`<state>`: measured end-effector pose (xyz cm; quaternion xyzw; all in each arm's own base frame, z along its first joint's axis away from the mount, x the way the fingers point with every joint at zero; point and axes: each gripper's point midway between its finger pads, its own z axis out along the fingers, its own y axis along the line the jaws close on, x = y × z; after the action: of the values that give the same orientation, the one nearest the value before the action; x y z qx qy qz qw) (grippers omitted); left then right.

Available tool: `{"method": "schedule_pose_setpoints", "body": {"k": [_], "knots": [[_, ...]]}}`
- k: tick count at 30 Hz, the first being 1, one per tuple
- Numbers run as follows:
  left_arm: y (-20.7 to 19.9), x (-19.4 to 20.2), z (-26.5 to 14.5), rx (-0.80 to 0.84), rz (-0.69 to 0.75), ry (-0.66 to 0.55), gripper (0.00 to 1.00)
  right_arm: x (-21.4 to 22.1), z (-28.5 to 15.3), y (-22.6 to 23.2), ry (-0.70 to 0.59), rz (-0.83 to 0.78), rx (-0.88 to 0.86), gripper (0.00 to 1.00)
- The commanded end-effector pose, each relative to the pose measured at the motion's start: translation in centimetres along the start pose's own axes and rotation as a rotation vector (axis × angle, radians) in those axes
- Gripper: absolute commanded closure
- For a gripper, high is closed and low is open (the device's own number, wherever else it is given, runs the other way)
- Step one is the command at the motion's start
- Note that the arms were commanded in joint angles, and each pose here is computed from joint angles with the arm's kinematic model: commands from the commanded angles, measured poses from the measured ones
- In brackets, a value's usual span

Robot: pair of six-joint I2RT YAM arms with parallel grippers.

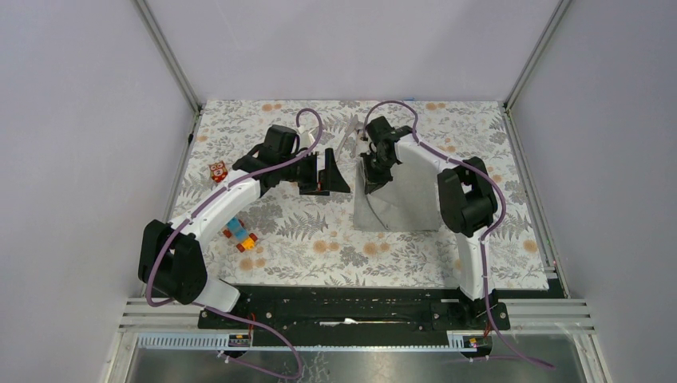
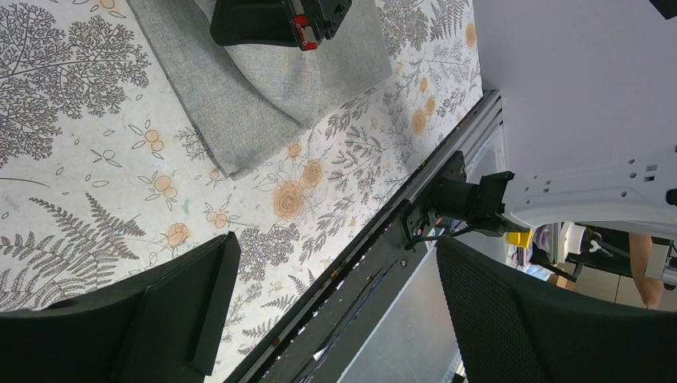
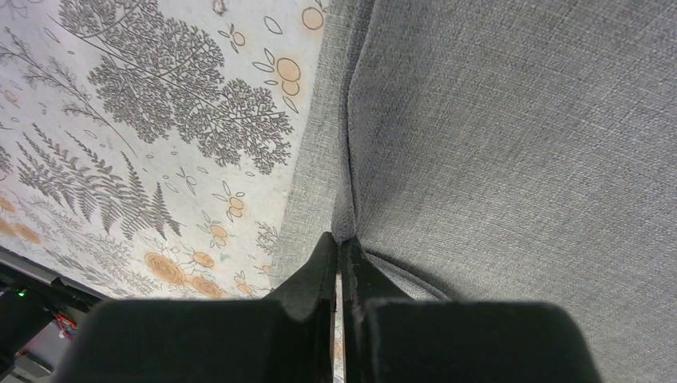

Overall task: Fold the napkin into a case and place the utensils inside
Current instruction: Fold the rectangle-folded napkin at the center of the board.

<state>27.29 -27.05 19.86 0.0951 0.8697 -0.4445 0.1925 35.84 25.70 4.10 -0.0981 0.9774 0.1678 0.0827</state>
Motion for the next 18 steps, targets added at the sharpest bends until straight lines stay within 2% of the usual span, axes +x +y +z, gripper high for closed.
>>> {"method": "schedule_pose_setpoints", "body": {"k": [1, 18], "knots": [[-0.67, -0.7, -0.07, 0.032, 0.029, -0.03, 0.01, -1.13, -0.96, 1.99, -0.038, -0.008, -0.051, 1.0], [-0.86, -0.66, -0.1, 0.046, 0.027, -0.026, 0.01, -0.17, -0.38, 2.05, -0.016, -0.004, -0.055, 1.0]]}}
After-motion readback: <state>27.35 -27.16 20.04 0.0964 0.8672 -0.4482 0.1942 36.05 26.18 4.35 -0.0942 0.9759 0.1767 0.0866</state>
